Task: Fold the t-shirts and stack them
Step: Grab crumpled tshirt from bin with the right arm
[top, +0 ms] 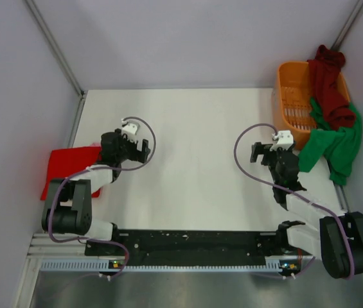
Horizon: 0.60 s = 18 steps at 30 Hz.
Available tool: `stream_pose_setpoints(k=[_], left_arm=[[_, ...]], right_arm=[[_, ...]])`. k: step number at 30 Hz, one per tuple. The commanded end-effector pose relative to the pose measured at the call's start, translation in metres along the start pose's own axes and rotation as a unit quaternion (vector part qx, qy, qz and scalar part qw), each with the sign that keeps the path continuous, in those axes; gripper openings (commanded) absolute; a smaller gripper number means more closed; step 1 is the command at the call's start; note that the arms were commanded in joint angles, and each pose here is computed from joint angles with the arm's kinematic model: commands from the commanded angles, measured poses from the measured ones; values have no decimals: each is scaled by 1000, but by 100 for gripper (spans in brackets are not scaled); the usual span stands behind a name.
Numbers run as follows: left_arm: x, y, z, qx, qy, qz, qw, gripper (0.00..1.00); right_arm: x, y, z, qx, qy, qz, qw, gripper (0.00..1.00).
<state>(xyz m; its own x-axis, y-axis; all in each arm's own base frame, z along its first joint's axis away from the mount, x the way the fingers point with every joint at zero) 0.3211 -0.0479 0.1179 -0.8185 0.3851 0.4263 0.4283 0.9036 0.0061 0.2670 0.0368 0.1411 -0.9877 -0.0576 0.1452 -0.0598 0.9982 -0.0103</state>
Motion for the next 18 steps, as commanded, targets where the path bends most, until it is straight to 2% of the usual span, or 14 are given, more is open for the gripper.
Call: stream_pose_setpoints(k=[1,3,5,7,9,11,13,16,18], left_arm=[[4,8,-17,65,-41,30,997,99],[10,12,-20,94,-61,104,988,99],[14,17,-28,93,-66,173,978,99],[15,21,-38,80,-61,193,976,98],[21,23,-47,44,-64,159,984,99],[30,22,-57,-23,-66,105,992,99],[38,31,-77,-66,-36,49,996,99],[50,56,-110,-123,15,-39,992,99],[69,67,-145,-135,0,-98,986,99]], right_arm=[[0,-4,-12,-29,-33,21,999,99],[2,-1,-18,-24,-45,5,999,99],[6,2,-27,-36,-67,-6,997,99],[8,6,-37,-62,-92,-21,994,99],[8,11,-47,-89,-111,-41,989,99],[6,18,-59,-85,-106,-79,988,99],[2,24,-79,-76,-93,-105,987,99],[-8,14,-128,-77,-59,-47,994,99],[-13,-3,-146,-71,-7,15,997,98]])
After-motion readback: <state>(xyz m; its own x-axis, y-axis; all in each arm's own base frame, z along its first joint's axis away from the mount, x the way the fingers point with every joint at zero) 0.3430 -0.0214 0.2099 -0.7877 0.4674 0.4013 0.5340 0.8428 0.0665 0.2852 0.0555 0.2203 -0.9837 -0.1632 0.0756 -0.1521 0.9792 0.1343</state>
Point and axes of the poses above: each gripper's point midway between its finger pads, its own x axis back along the fingers, its own y axis along the line the jaws close on, z = x × y, the point moved 8 cm from there along x, back along the fingers, and after that the axes turned 1 degree about x, right-handed, at the moved point
